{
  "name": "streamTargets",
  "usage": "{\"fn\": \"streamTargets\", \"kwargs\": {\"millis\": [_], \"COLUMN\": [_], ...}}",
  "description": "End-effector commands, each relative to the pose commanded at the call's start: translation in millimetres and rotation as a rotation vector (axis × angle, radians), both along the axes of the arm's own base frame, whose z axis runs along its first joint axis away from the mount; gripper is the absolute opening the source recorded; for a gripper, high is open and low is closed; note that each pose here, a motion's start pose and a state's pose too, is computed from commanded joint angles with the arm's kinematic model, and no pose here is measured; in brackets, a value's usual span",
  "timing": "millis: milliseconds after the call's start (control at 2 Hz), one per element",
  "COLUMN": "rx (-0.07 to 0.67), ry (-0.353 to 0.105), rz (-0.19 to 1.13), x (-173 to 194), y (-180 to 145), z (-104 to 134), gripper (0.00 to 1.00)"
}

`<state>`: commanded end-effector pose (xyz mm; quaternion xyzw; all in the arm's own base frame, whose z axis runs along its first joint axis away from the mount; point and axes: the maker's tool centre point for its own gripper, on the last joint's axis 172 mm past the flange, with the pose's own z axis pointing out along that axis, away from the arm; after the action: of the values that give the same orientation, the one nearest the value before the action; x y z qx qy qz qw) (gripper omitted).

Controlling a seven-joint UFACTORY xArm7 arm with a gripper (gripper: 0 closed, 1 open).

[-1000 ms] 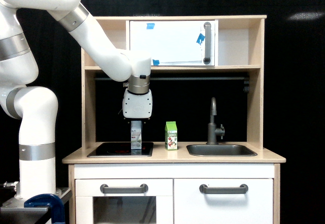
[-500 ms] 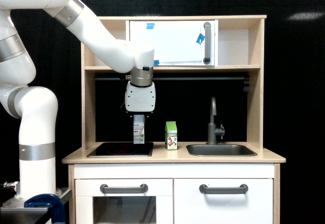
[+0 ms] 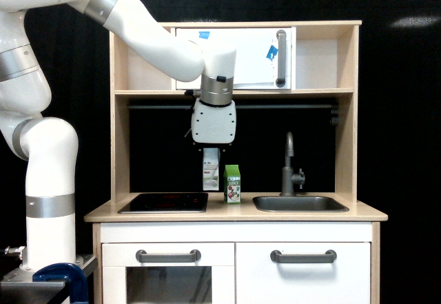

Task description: Put the white box into the sink

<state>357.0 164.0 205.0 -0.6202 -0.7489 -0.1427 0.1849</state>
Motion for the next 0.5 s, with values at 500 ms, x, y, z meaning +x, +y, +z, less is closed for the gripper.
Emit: {"fn": "streamTargets", "kwargs": {"millis": [500], "rx": [0.000], "ry": [0.000], "rz": [0.000], "x": [106.0], "y": [10.0], "z": [-4.0], "gripper": [0.00]}}
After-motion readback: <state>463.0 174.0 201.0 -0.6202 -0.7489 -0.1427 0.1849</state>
